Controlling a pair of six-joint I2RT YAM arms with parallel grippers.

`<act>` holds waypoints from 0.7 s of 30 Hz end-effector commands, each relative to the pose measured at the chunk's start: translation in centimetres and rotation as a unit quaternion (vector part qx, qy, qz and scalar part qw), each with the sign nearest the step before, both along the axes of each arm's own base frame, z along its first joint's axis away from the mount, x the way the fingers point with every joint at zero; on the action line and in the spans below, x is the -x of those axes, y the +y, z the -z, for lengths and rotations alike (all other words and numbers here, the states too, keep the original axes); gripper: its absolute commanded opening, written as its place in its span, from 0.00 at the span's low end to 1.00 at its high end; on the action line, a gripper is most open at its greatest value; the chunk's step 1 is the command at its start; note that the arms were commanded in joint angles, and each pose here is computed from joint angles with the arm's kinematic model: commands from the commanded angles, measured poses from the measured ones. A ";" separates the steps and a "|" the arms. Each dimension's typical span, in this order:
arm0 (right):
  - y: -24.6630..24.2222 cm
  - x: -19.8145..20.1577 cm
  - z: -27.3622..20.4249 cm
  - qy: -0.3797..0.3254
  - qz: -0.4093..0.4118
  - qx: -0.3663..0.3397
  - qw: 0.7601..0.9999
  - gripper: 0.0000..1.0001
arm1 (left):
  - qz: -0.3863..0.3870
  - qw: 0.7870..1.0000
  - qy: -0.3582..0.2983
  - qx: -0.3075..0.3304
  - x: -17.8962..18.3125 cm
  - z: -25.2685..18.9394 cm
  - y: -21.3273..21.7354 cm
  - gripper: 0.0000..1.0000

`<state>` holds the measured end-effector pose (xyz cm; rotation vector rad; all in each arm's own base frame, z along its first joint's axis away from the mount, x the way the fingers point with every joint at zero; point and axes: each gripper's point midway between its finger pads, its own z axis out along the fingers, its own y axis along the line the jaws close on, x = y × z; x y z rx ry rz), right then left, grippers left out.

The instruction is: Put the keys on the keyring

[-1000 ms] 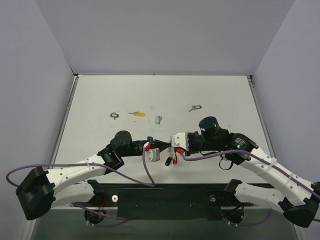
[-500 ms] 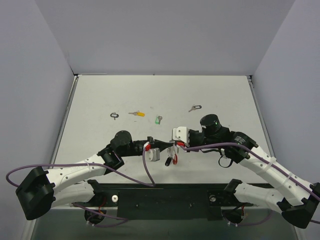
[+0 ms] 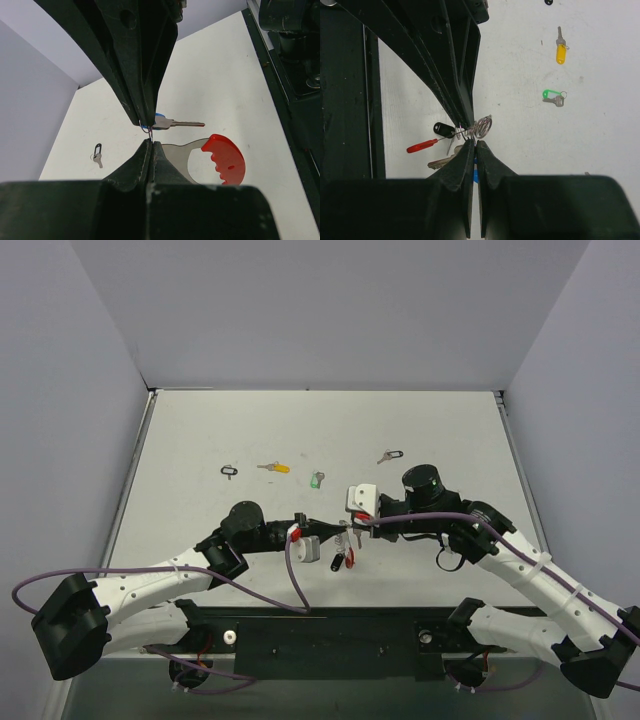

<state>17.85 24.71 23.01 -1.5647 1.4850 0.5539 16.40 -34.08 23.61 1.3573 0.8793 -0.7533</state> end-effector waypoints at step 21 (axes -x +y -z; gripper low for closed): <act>0.8 -1.0 -0.3 0.052 0.037 -0.037 0.997 0.00 | 0.019 0.998 -0.039 0.038 0.6 -3.4 -0.3 0.00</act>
